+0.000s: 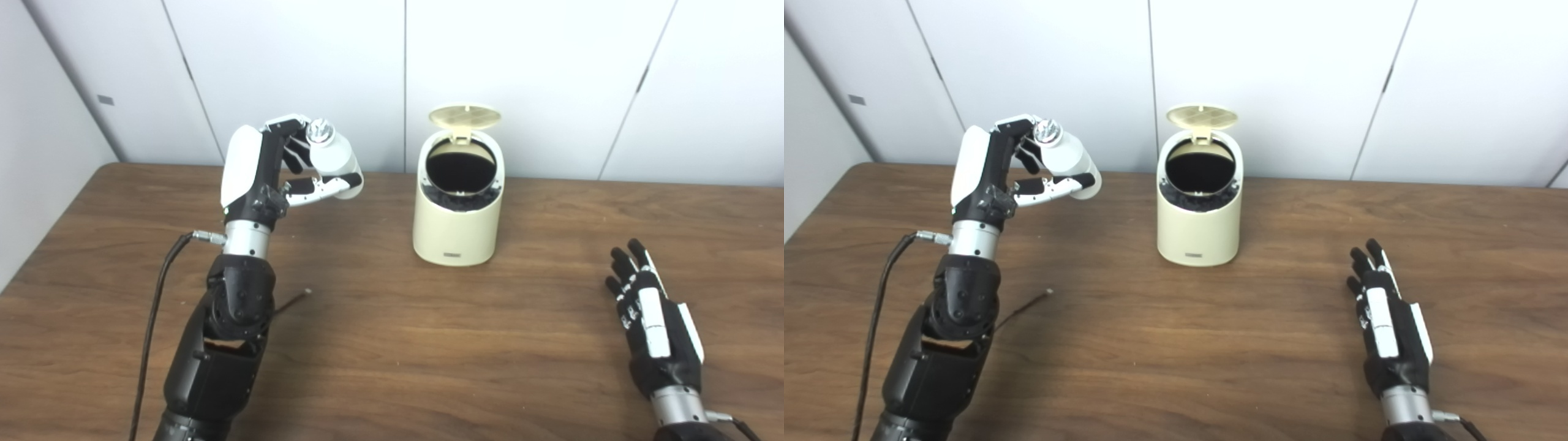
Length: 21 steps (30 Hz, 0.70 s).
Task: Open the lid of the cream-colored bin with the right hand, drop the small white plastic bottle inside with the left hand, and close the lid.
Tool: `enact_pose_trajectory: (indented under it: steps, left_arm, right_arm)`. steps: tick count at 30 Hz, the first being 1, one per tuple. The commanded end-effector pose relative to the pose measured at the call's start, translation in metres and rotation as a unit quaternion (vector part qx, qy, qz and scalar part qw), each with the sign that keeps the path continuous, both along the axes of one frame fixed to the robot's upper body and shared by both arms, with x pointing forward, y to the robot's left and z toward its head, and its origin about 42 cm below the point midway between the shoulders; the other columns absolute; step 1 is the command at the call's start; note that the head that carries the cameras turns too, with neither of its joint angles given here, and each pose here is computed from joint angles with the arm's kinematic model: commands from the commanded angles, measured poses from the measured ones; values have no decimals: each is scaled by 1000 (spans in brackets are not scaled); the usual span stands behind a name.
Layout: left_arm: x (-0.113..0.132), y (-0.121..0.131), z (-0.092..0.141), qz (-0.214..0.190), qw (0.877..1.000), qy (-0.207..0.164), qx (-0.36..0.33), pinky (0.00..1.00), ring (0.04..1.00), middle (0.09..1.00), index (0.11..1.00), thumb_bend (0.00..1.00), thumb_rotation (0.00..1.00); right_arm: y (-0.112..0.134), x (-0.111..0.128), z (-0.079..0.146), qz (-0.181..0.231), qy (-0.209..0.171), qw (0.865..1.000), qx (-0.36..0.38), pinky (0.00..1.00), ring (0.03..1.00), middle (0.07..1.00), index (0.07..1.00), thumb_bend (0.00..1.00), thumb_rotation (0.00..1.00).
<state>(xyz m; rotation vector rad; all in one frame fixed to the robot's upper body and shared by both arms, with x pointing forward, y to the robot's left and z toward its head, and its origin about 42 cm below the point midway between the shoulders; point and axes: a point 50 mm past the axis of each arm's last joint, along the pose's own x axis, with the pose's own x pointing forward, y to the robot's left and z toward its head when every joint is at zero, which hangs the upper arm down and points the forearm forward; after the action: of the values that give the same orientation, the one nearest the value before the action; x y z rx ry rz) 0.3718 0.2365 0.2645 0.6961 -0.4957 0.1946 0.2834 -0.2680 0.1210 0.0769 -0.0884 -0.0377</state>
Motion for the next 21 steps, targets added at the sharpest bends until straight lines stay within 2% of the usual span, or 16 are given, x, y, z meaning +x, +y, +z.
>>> enact_pose_trajectory:
  steps: [1, 4, 10, 21]
  left_arm:
    - [-4, -7, 30, -7, 997, -71, 18, 335, 434, 505, 482, 474, 0]
    - [-9, -14, 35, -18, 995, -94, 26, 330, 431, 502, 485, 474, 0]
    - [-11, -31, 42, -44, 991, -124, 31, 329, 428, 506, 491, 473, 0]
    - [3, -55, 49, -64, 987, -145, 30, 331, 423, 512, 491, 473, 0]
  right_arm:
    - [8, 1, -3, 0, -8, 1000, 14, 942, 959, 921, 956, 655, 806]
    - [12, 2, -5, 3, -10, 1000, 14, 935, 966, 928, 961, 654, 804]
    - [16, 1, -6, 11, -11, 1000, 16, 937, 977, 947, 973, 576, 829]
    - [20, 2, -8, 5, -10, 1000, 2, 945, 976, 946, 973, 563, 841]
